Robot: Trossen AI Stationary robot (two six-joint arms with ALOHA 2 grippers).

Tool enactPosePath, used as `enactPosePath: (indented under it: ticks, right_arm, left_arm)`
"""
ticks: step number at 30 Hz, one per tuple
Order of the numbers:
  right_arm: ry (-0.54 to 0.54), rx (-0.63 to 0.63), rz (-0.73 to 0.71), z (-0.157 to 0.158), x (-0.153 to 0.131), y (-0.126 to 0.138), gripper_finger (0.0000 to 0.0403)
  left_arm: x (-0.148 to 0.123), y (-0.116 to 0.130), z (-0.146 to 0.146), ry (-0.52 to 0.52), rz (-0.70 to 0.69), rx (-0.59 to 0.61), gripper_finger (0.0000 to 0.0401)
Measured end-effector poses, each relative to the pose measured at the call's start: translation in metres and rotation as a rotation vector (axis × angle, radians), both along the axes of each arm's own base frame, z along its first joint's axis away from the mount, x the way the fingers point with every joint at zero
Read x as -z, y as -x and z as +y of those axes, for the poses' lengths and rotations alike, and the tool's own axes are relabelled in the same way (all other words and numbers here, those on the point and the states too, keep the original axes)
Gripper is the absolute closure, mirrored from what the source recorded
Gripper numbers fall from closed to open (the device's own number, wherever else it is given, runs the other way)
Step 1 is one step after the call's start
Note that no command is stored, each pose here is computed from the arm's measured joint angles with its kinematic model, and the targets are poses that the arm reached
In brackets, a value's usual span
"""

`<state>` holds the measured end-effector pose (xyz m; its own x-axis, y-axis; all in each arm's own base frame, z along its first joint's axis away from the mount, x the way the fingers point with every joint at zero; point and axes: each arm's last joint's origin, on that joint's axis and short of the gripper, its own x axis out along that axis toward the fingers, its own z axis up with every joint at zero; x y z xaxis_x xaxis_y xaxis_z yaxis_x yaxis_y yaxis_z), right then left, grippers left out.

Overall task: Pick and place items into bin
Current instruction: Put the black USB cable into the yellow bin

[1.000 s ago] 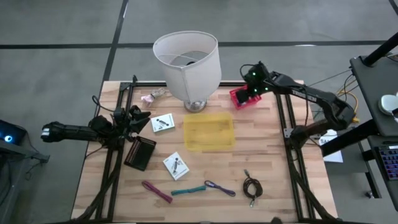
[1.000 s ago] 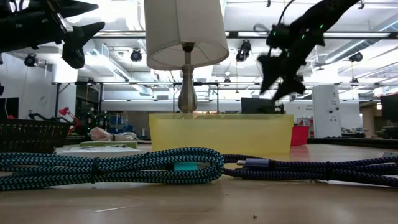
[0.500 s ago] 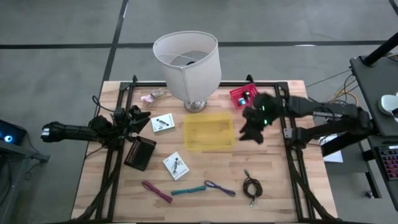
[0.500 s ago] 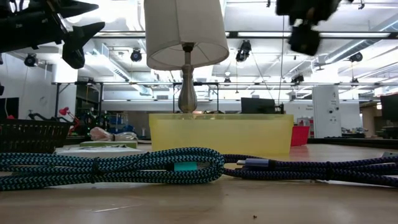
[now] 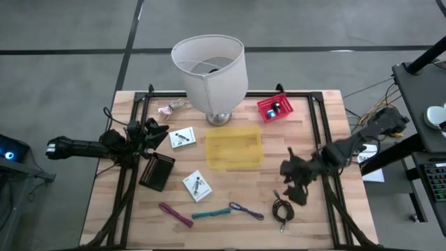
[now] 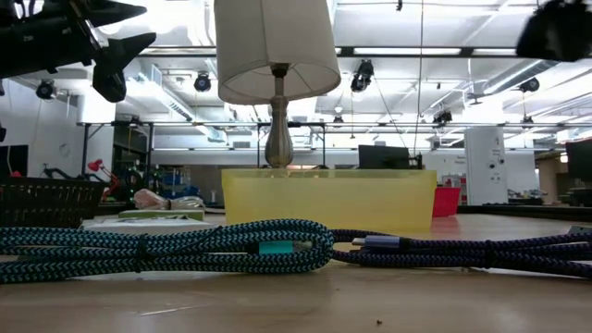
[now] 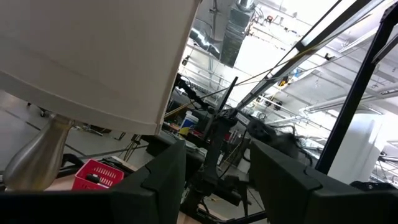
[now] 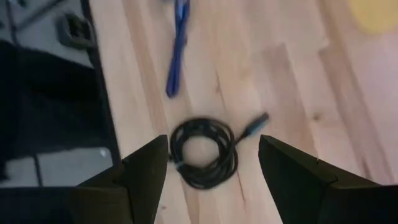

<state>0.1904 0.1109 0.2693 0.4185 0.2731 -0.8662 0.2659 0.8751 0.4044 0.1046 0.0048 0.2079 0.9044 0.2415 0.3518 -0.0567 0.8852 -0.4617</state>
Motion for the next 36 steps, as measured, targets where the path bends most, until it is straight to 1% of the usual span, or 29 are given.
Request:
enactPosePath:
  ticks: [4,9,13,18,24,27,31,36]
  right_arm:
    - [0.047,-0.010,0.104,0.017,0.024,-0.004,0.0168]
    - [0.104,-0.001,0.216,0.030,0.052,-0.013,0.0166]
    - [0.134,0.004,0.273,0.039,0.073,-0.021,0.0151]
    - [0.141,-0.025,0.338,0.046,0.094,-0.029,0.0130]
    - [0.182,-0.052,0.400,0.051,0.113,-0.031,0.0123]
    - [0.197,-0.087,0.414,0.053,0.120,-0.032,0.0129]
    - [0.209,-0.103,0.423,0.055,0.128,-0.034,0.0146]
    - [0.222,-0.115,0.433,0.055,0.132,-0.035,0.0185]
  left_arm:
    - [0.000,0.000,0.000,0.000,0.000,0.000,0.0237]
    - [0.000,0.000,0.000,0.000,0.000,0.000,0.0237]
    - [0.000,0.000,0.000,0.000,0.000,0.000,0.0237]
    - [0.000,0.000,0.000,0.000,0.000,0.000,0.0237]
    - [0.000,0.000,0.000,0.000,0.001,0.000,0.0237]
    - [0.000,0.000,0.000,0.000,0.001,0.000,0.0237]
    - [0.000,0.000,0.000,0.000,0.004,0.000,0.0237]
    - [0.000,0.000,0.000,0.000,0.003,0.000,0.0237]
